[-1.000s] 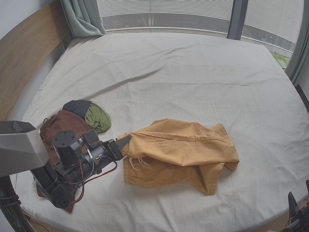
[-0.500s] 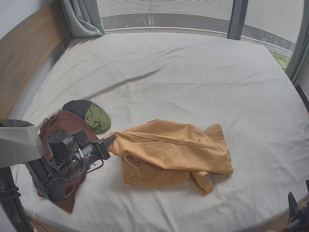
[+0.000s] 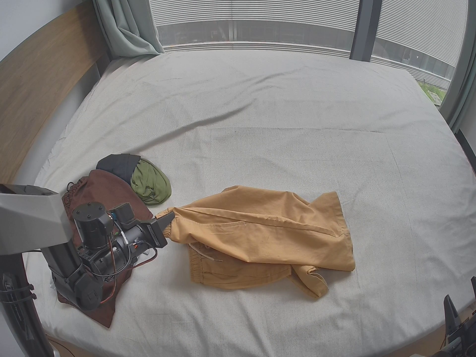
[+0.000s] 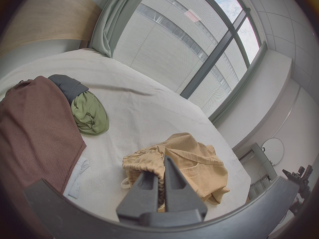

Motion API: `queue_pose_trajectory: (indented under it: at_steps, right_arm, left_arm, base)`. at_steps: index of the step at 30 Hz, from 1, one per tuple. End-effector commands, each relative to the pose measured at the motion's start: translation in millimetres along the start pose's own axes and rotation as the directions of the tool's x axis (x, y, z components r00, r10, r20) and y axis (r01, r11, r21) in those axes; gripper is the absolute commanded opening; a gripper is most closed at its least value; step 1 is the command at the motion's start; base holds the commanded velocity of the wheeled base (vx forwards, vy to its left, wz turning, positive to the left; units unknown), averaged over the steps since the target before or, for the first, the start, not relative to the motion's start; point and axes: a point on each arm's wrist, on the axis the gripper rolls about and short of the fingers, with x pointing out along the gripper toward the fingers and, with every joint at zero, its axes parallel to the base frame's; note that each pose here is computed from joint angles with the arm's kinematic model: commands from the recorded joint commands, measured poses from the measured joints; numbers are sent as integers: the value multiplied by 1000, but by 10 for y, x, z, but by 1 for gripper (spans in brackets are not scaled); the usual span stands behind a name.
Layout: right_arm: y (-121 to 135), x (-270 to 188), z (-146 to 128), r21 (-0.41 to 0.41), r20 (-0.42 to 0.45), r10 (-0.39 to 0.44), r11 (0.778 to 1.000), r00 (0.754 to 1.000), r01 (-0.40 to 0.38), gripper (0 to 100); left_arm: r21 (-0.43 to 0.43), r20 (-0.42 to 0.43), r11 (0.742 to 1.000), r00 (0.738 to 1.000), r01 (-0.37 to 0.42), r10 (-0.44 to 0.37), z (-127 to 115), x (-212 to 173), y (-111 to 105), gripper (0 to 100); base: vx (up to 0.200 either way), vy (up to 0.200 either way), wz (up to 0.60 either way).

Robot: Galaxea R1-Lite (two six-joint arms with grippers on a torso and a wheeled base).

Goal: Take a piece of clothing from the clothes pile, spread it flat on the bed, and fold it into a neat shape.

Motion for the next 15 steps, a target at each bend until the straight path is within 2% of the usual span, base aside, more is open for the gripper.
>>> queue_pose_trajectory:
  at_steps: [1,15]
  right_arm:
    - [0,8,-50,0,-11,0,1000,1000,0,100]
    - [-4,2,-54,-6,-4,-15,1000,1000,15,100]
  left_arm:
    - [0,0,1000,1000,-1,1,-6,8,10,0]
    - [-3,-2,1000,1000,-4,4,-1,-35,-4,0]
  base:
    - [0,0,0]
    - [0,0,0]
